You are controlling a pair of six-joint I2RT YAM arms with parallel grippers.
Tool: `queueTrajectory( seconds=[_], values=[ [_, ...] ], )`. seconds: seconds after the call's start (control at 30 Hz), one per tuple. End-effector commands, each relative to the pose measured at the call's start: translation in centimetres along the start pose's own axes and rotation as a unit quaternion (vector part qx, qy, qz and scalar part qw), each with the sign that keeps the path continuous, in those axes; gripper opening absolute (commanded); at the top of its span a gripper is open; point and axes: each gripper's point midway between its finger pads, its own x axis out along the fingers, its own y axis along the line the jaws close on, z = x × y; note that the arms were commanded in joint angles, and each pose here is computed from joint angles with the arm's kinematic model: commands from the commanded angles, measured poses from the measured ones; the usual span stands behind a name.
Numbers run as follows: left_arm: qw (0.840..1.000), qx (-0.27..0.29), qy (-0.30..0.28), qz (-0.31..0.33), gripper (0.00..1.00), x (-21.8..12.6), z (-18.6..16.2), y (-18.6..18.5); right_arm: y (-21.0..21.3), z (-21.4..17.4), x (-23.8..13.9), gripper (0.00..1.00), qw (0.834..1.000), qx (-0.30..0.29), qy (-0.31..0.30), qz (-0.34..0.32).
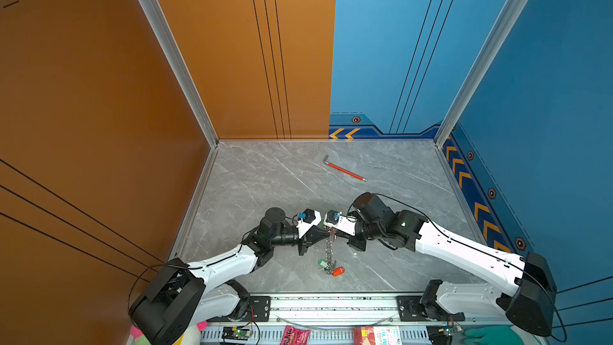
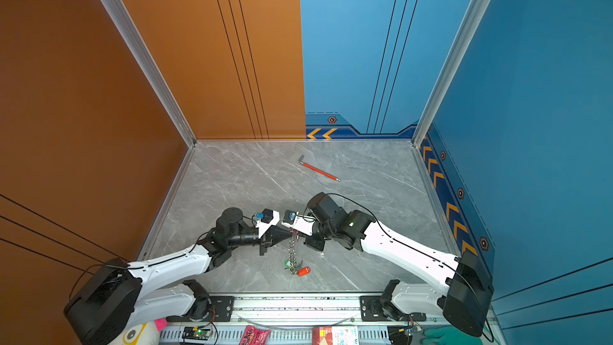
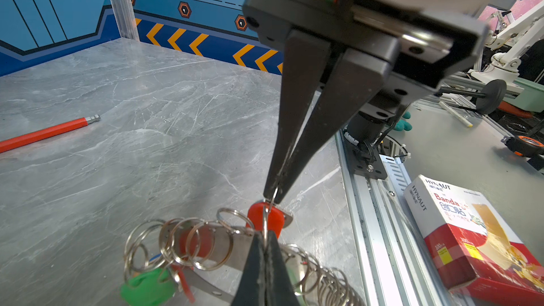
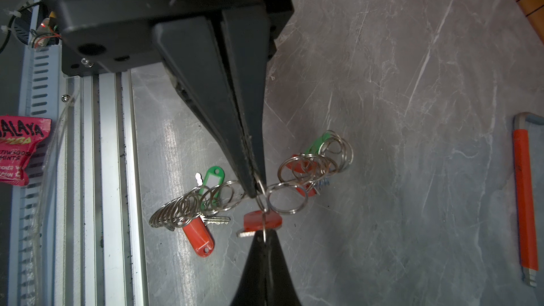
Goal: Put the keys on the keyring
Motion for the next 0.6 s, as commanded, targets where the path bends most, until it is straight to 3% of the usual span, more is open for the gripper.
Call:
queueTrajectory(
  seconds=[0.0, 0.57],
  values=[
    [0.999, 0.019, -0.022, -0.032, 0.00, 0.13, 1.82, -0.92, -0.44, 1.37, -0.30, 0.00, 1.000, 0.012, -0.014, -0.002],
    [0.999, 0.016, -0.021, -0.035, 0.00, 0.26, 1.80, -0.94, -0.25, 2.14, 0.23, 0.00, 0.999, 0.020, -0.033, 0.002]
  ],
)
